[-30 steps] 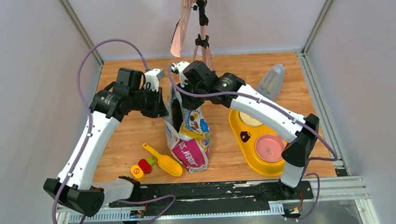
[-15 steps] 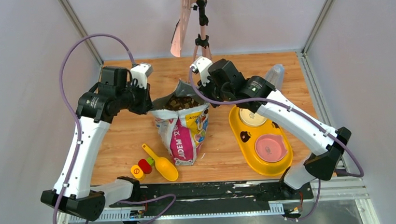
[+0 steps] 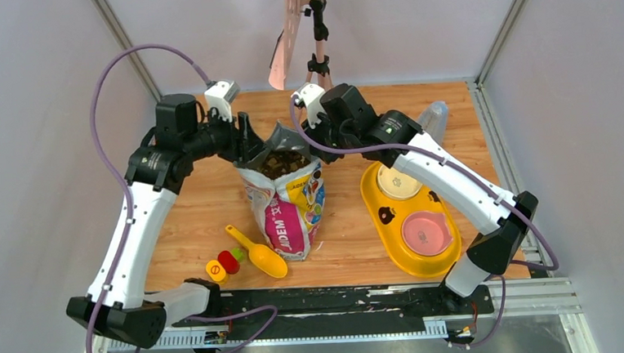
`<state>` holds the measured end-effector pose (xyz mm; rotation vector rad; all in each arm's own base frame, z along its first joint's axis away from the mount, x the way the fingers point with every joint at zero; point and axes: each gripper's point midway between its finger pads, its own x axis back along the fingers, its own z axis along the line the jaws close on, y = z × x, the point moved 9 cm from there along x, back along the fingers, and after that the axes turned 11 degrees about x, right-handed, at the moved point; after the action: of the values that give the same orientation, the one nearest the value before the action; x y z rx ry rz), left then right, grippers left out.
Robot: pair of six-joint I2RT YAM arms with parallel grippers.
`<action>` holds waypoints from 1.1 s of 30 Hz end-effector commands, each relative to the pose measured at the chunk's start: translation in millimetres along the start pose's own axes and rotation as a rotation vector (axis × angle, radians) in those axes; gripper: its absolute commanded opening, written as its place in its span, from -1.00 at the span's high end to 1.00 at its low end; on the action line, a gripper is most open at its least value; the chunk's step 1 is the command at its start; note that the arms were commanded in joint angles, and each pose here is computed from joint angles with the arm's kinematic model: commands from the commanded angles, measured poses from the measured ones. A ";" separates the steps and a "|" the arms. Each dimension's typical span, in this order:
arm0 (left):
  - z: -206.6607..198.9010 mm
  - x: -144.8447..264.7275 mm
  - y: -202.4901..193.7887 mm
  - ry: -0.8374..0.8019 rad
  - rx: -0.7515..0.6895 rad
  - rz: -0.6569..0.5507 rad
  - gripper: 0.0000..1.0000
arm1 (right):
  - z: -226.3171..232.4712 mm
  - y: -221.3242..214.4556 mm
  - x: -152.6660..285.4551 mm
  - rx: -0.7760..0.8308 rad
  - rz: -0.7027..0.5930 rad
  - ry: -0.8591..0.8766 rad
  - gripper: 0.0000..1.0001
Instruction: Serve the pet food
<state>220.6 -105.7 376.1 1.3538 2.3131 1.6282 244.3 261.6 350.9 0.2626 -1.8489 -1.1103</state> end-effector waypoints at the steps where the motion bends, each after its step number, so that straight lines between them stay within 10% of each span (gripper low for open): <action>1: -2.1 -30.3 9.7 -0.093 -0.106 -0.058 -0.24 | -7.1 27.9 7.4 -0.019 -0.121 -0.016 1.00; 12: 29.7 -56.0 11.5 0.032 -0.426 -0.074 -0.22 | -6.1 26.9 7.6 0.005 -0.128 0.000 1.00; 20: 55.8 -80.0 19.5 0.204 -0.441 -0.039 -0.23 | -7.6 20.5 11.1 0.015 -0.119 -0.025 1.00; 24: 85.0 -82.2 26.9 0.542 -0.332 -0.050 -0.25 | -8.6 18.3 14.4 0.025 -0.120 -0.033 1.00; 33: 37.1 -53.3 34.0 0.192 -0.463 -0.178 -0.31 | -11.3 20.7 16.9 0.031 -0.135 -0.057 1.00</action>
<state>303.0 -111.5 321.4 1.1096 2.0228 2.1981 250.1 270.1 348.7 0.3091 -1.8394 -1.1177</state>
